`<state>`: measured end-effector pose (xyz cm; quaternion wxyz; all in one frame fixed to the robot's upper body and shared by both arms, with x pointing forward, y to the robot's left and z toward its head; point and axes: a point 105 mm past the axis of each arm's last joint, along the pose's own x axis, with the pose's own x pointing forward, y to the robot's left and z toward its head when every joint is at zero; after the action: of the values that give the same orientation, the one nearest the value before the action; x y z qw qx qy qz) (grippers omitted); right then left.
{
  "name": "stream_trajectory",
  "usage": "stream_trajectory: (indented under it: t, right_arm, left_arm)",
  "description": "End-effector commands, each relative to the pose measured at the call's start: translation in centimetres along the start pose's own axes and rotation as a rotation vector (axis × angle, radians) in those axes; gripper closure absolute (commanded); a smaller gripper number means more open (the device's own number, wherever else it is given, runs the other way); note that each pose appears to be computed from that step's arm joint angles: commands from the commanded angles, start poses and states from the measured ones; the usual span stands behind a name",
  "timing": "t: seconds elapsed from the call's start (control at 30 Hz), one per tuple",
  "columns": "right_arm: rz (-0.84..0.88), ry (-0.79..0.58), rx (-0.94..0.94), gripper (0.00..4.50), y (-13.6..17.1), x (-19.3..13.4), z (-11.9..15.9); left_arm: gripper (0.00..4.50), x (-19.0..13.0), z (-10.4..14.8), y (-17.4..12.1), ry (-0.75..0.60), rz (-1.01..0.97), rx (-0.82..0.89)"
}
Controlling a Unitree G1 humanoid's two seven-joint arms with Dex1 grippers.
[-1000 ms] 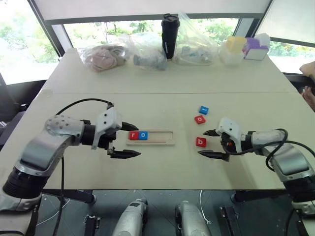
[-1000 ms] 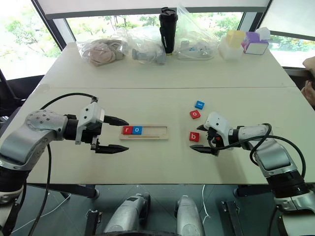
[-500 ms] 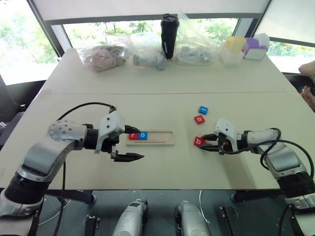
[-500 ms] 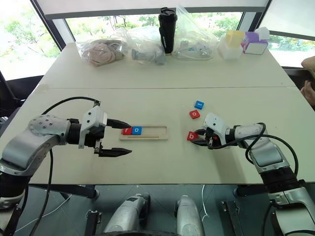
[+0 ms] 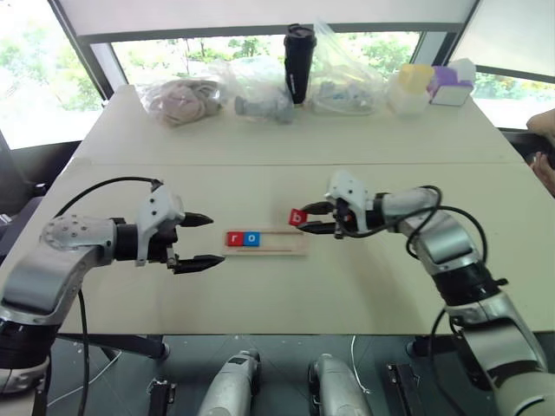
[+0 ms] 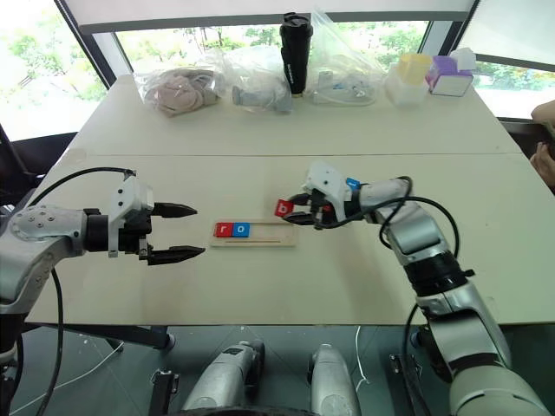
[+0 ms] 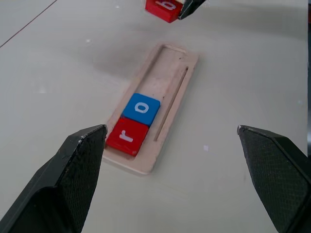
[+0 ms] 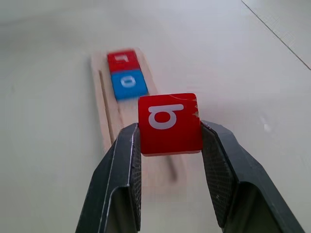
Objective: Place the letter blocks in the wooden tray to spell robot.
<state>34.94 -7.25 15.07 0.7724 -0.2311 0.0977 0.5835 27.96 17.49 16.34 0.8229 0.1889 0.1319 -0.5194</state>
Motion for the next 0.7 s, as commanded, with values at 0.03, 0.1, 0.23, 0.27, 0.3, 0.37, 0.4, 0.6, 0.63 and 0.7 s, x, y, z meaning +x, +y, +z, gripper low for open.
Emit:
stream_trajectory:
  t: [0.03,0.1,0.23,0.27,0.3,0.37,0.4,0.6,0.63,0.7]
  right_arm:
    - [0.028,0.013,-0.039,3.34,-0.2,1.7,0.3]
    - [0.061,0.024,-0.051,3.34,0.0,2.7,0.2]
    - [0.104,0.042,-0.069,3.34,0.1,3.9,0.1]
    - [0.116,0.044,-0.072,3.34,0.2,4.2,0.0]
    - [0.123,0.045,-0.074,3.34,0.3,4.4,0.0]
    - [0.127,0.047,-0.075,3.34,0.3,4.6,-0.1]
    - [0.129,0.048,-0.077,3.34,0.3,4.7,-0.1]
    - [0.133,0.048,-0.081,3.34,0.1,5.2,0.1]
    - [0.133,0.049,-0.083,3.34,0.1,5.3,0.1]
    - [0.133,0.050,-0.084,3.34,0.1,5.3,0.0]
  left_arm:
    - [0.00,-0.8,0.7,0.3,-0.008,0.042,0.038]
    - [0.00,-0.8,0.3,0.1,0.003,0.053,0.035]
    - [0.00,-0.6,0.1,-0.3,-0.004,0.067,0.019]
    - [0.00,-0.6,0.0,-0.4,-0.005,0.069,0.015]
    - [0.00,-0.5,-0.1,-0.5,-0.007,0.071,0.011]
    - [0.00,-0.3,-0.2,-0.6,-0.008,0.073,0.009]
    - [0.00,-0.2,-0.2,-0.7,-0.010,0.072,0.007]
    - [0.00,0.1,0.0,-0.8,-0.022,0.070,0.006]
    - [0.00,0.2,0.0,-0.7,-0.023,0.071,0.007]
    - [0.00,0.2,0.0,-0.7,-0.024,0.071,0.008]
